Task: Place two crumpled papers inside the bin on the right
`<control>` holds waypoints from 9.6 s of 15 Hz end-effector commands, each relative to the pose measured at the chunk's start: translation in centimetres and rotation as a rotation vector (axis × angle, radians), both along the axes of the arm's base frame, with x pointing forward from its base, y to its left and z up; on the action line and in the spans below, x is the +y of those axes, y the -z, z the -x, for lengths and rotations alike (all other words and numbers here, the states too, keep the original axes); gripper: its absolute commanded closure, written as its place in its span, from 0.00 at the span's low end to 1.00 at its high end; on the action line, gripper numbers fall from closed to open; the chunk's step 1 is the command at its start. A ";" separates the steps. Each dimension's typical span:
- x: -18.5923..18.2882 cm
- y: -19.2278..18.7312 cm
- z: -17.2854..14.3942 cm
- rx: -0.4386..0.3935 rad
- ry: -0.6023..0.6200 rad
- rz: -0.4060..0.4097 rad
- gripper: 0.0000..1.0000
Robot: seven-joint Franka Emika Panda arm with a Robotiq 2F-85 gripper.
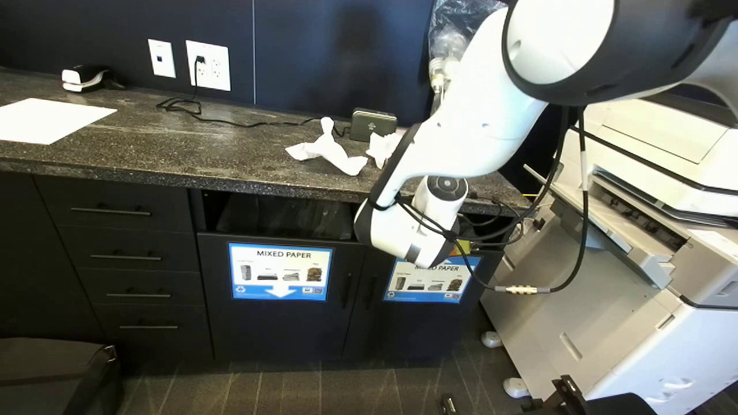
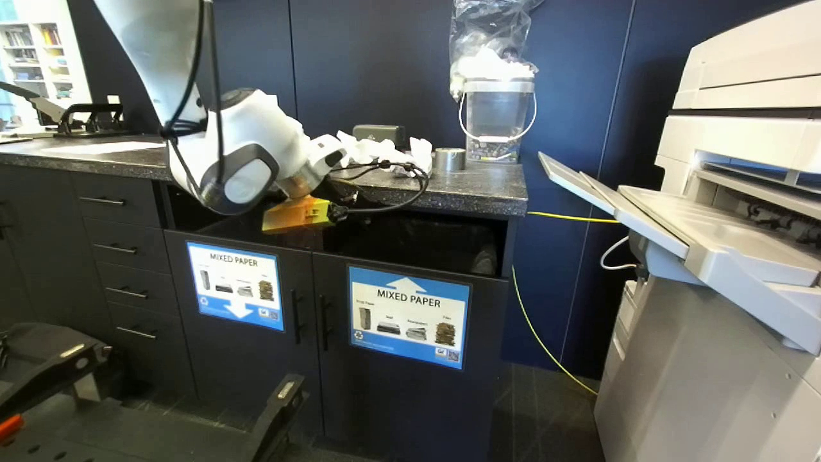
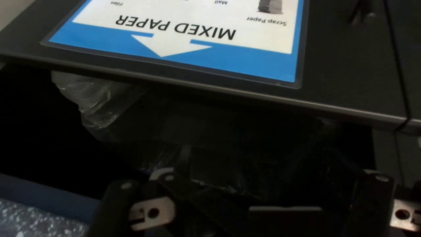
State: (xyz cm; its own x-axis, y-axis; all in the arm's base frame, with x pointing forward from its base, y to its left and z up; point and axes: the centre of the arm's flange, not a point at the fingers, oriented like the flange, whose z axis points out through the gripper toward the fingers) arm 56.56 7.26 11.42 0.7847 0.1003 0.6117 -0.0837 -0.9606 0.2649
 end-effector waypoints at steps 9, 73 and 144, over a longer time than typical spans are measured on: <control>1.6 -15.2 -7.9 0.163 -0.054 -0.103 0.00; -16.9 -16.8 -22.2 0.542 0.168 -0.379 0.00; -12.2 1.8 8.6 0.312 -0.541 -0.301 0.93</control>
State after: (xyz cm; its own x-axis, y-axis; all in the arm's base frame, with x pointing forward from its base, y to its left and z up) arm 48.51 -3.26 12.52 0.8581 0.3966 0.3260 0.4469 -0.8897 -0.0938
